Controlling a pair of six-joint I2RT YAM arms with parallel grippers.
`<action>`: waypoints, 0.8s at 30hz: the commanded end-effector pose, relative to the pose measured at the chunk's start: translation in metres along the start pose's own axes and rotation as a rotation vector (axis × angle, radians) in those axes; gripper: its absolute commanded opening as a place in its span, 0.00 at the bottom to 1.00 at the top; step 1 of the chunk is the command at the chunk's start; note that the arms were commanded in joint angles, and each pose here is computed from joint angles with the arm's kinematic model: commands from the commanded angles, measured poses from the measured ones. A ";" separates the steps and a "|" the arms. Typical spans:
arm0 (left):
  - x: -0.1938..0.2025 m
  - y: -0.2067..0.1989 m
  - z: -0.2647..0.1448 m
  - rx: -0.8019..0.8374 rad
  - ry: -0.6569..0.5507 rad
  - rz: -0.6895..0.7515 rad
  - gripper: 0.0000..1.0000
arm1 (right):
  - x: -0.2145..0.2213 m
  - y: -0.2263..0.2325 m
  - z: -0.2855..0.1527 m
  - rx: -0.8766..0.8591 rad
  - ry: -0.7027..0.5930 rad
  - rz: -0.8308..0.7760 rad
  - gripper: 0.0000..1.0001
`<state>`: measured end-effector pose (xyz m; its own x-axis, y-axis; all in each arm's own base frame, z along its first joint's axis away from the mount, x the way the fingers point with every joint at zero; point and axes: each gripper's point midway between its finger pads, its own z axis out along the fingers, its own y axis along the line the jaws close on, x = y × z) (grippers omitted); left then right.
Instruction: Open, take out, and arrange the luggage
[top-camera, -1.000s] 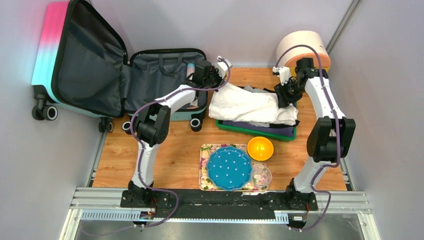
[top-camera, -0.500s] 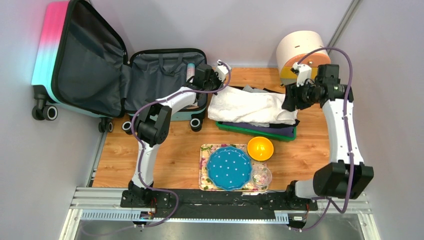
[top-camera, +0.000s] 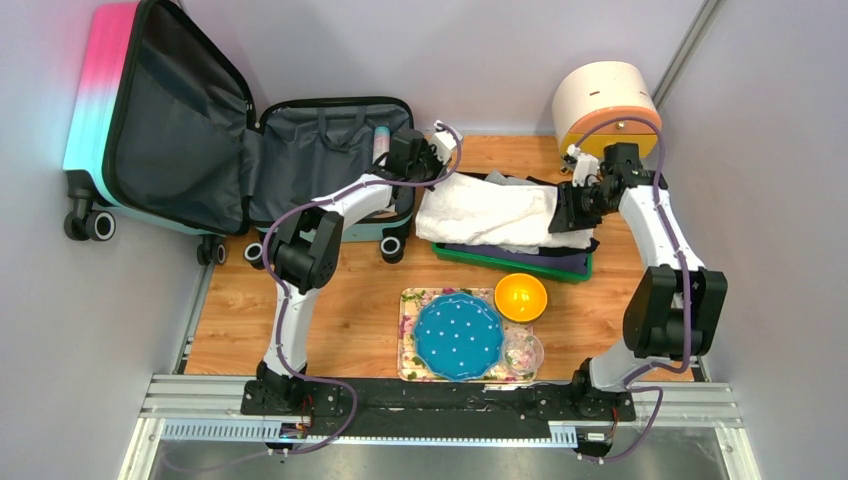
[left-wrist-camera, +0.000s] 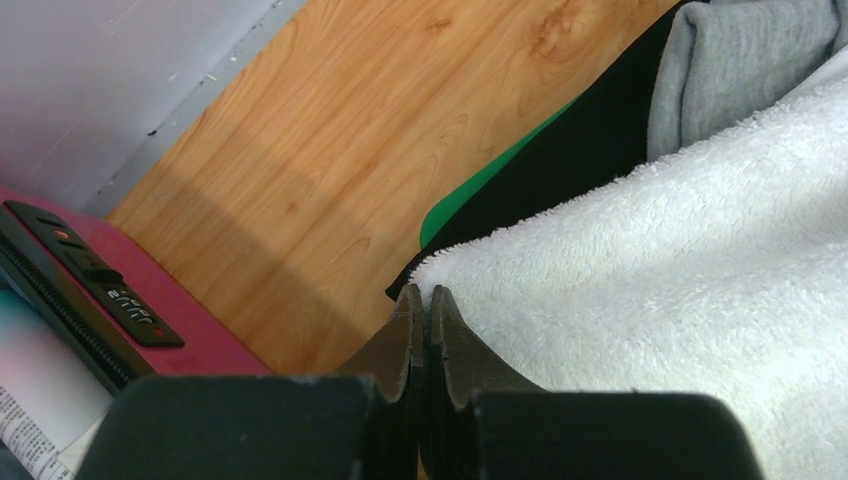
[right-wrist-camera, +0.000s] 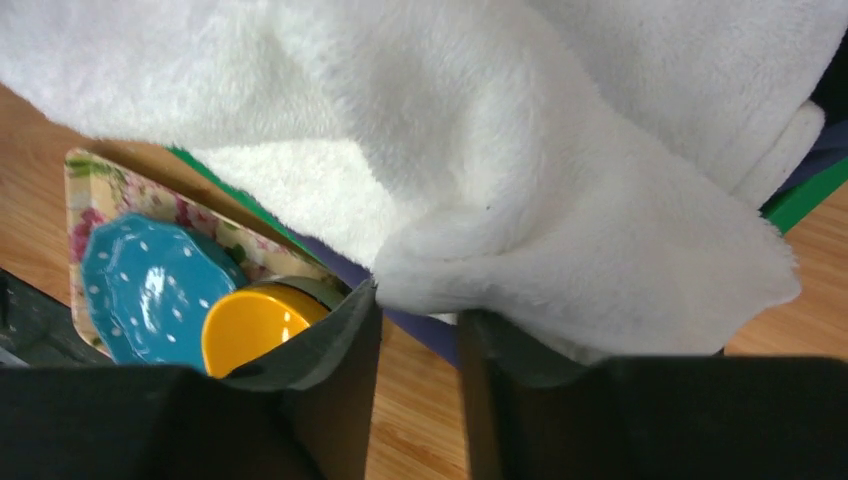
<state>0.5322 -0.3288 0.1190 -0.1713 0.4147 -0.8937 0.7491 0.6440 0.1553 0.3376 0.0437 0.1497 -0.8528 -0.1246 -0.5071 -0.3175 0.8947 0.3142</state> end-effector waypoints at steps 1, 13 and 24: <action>-0.023 0.014 -0.014 -0.049 -0.045 0.017 0.00 | -0.049 0.000 -0.013 0.007 -0.132 -0.041 0.24; -0.042 0.070 -0.022 -0.254 -0.128 -0.014 0.00 | -0.079 -0.054 -0.043 0.164 -0.190 -0.038 0.00; -0.034 0.077 -0.013 -0.300 -0.189 -0.056 0.00 | -0.058 -0.125 0.006 0.354 -0.069 -0.040 0.00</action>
<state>0.5648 -0.3101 0.1457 -0.1309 0.3167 -0.9394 0.6296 0.7586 0.1680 0.4145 -0.0315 0.1377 -0.8331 -0.0934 -0.5451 -0.2015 0.9692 0.1419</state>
